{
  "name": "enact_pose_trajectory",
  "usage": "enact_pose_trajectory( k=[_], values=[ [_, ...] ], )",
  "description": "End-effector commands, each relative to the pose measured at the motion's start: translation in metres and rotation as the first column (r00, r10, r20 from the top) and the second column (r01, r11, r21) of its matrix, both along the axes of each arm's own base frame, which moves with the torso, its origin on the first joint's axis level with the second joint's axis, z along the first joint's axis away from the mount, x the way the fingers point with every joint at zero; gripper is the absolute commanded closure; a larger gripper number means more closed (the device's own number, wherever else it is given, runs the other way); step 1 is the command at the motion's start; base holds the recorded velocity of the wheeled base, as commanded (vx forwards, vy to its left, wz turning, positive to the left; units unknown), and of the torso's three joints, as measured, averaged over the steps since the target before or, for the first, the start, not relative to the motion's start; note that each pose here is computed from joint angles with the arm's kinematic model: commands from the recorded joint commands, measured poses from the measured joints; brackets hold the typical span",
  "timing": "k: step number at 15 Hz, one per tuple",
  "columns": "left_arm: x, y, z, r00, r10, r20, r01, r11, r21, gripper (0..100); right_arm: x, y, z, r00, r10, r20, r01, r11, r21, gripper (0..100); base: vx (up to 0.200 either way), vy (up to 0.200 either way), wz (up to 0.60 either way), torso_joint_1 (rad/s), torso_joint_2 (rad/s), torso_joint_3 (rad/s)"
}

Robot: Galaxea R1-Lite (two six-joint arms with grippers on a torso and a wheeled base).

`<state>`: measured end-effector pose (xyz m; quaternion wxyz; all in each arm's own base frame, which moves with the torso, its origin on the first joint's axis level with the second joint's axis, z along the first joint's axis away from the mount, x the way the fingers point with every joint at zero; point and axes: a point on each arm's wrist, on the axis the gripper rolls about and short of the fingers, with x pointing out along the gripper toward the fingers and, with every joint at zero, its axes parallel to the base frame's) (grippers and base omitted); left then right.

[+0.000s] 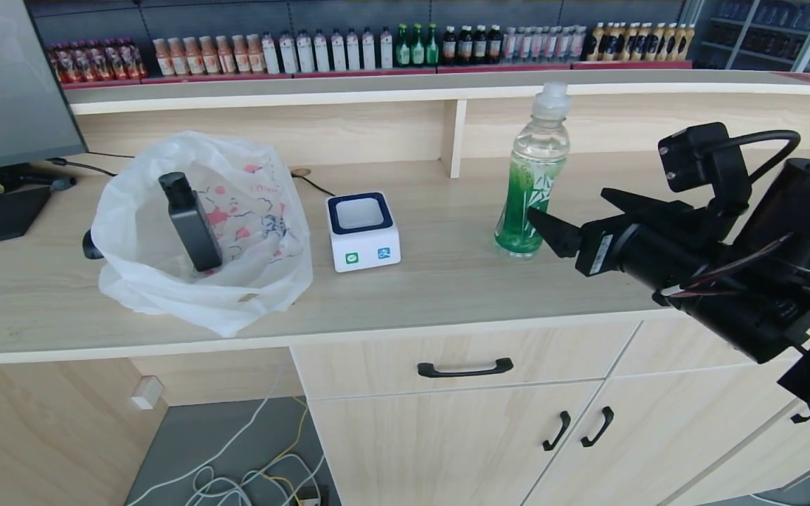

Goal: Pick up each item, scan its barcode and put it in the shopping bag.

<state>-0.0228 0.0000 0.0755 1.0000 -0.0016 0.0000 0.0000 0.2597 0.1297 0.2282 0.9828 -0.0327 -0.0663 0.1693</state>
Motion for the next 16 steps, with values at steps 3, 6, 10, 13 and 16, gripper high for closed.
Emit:
enact_pose_trajectory(
  k=[3,6,10,13,16],
  values=[
    [0.0,0.0,0.0,1.0,0.0,0.0,0.0,1.0,0.0,0,0.036,0.017,-0.006,1.0,0.006,-0.014,-0.006,1.0,0.023,0,0.0,0.0,0.0,0.0,0.0,0.0],
    [0.0,0.0,0.0,1.0,-0.002,0.0,0.002,1.0,-0.001,0,0.062,0.024,-0.012,1.0,-0.01,-0.028,0.011,1.0,0.026,0,0.0,0.0,0.0,0.0,0.0,0.0],
    [0.0,0.0,0.0,1.0,0.0,0.0,0.0,1.0,-0.001,0,0.074,0.029,-0.02,0.999,-0.016,-0.038,0.017,1.0,0.021,0,0.0,0.0,0.0,0.0,0.0,0.0],
    [0.0,0.0,0.0,1.0,0.0,0.0,0.0,1.0,0.0,0,0.092,0.033,-0.029,0.999,-0.024,-0.039,0.025,0.999,0.022,0,0.0,0.0,0.0,0.0,0.0,0.0],
    [0.0,0.0,0.0,1.0,0.0,0.0,0.0,1.0,0.0,0,0.109,0.029,-0.031,1.0,-0.015,-0.017,0.015,0.999,0.028,0,0.0,0.0,0.0,0.0,0.0,0.0]
  ],
)
